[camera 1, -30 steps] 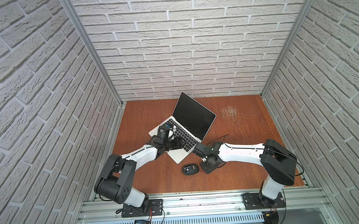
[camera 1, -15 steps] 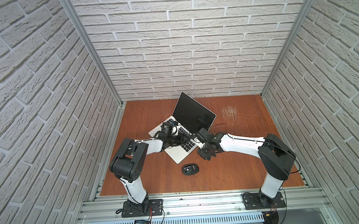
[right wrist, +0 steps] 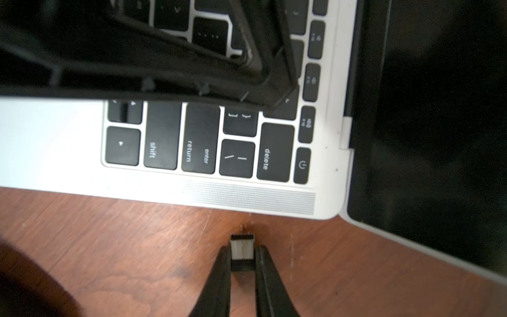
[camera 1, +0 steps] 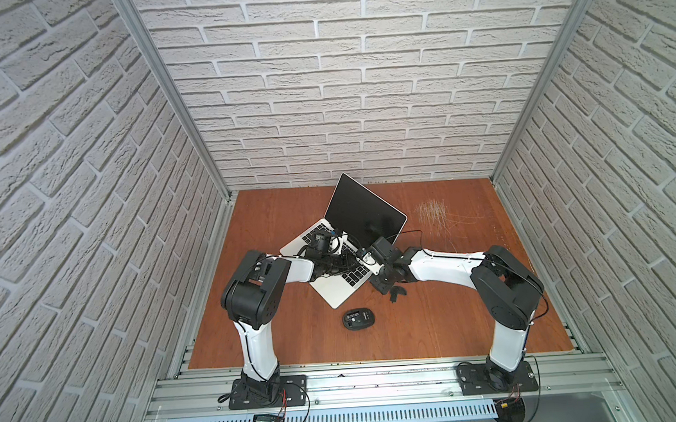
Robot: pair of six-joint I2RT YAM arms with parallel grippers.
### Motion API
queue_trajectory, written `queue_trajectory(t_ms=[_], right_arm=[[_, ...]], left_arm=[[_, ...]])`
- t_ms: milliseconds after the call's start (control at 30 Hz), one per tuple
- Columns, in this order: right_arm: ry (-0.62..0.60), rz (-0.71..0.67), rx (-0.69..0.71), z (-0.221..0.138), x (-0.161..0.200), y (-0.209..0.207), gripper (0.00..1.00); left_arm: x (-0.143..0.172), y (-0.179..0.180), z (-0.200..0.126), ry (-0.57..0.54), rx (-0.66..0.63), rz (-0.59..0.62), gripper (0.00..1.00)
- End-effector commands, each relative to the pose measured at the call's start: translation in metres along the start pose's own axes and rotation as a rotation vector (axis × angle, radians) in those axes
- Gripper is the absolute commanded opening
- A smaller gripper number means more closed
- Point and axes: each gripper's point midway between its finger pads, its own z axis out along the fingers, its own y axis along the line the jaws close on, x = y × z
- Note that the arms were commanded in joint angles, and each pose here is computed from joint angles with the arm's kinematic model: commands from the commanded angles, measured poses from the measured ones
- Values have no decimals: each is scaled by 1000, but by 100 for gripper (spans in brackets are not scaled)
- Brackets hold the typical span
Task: Insert the wireless mouse receiver into the laptop
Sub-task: Insert the USB plug into the USB port.
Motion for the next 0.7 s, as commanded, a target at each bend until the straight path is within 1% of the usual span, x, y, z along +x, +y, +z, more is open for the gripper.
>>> queue_trajectory(t_ms=[0,167,667], right_arm=[[-18,-22,6,8,-2,-1,19],[1,-39,9,13,0,-1,19],[47,-30,25,23,4,-1,18]], left_arm=[[7,16,5,12,-38,-22,19],[10,22,6,15,-42,-40,19],[11,24,5,12,-40,-52,16]])
